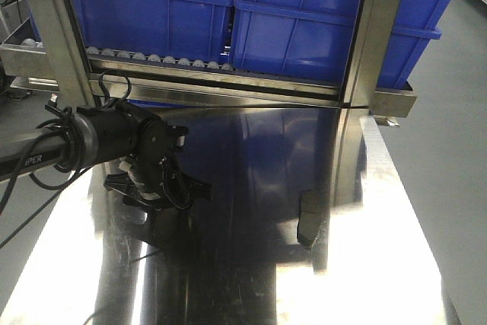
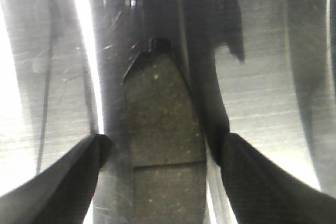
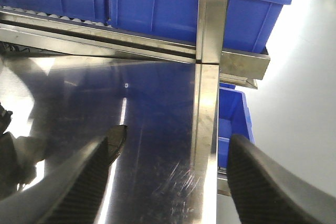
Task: Move and align brake pads A on conveyor
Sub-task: 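Lower the left gripper, close it on the pad and lift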
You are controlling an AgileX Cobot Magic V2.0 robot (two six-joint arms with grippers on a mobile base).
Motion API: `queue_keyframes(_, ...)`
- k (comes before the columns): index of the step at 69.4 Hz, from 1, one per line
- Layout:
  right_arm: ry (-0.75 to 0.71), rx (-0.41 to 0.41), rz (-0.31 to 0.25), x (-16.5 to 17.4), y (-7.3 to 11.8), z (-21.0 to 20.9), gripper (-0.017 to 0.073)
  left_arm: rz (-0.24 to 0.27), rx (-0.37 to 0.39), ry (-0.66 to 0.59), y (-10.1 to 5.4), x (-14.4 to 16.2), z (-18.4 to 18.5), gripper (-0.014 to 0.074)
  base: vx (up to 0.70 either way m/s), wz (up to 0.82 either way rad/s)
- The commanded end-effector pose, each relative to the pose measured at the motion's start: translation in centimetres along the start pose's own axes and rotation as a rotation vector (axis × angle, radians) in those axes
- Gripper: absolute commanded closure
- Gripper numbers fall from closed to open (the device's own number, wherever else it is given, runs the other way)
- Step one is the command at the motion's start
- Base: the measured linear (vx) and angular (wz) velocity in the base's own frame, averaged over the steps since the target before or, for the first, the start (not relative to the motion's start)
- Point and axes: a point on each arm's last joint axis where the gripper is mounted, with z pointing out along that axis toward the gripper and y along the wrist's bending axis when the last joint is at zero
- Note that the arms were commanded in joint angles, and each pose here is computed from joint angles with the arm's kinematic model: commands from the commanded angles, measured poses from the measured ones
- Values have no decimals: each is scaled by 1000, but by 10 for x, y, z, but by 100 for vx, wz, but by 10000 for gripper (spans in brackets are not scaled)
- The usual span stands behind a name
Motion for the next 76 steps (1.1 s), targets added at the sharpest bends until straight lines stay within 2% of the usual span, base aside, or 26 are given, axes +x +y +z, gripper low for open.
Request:
queue_keyframes(1, -85, 0, -12, -15, 0, -1, 91, -26, 45, -84, -4, -9, -29, 120, 0, 0)
queue_keyframes(9, -85, 0, -12, -15, 0, -1, 91, -26, 46, -83, -4, -9, -29, 155, 0, 0)
queue_keyframes(19, -85, 0, -12, -15, 0, -1, 91, -23, 47, -84, -4, -9, -29, 247, 0, 0)
queue_keyframes(29, -85, 0, -12, -15, 0, -1, 91, -4, 45, -82, -4, -9, -29, 421, 0, 0)
queue_keyframes(38, -85, 0, -12, -15, 0, -1, 91, 36, 37, -69, -3, -7, -32, 603, 0, 0)
queue_keyframes(49, -85, 0, -12, -15, 0, -1, 91, 78, 22, -131, 1, -9, -56, 601, 0, 0)
queue_keyframes(52, -85, 0, -12, -15, 0, -1, 91, 100, 14, -161, 1, -9, -67, 601, 0, 0)
queue_keyframes(61, -85, 0, -12, -15, 0, -1, 91, 126, -1, -276, 9, -5, -109, 601, 0, 0)
queue_keyframes(76, -85, 0, -12, -15, 0, -1, 91, 131, 56, -520, 27, 37, -176, 601, 0, 0)
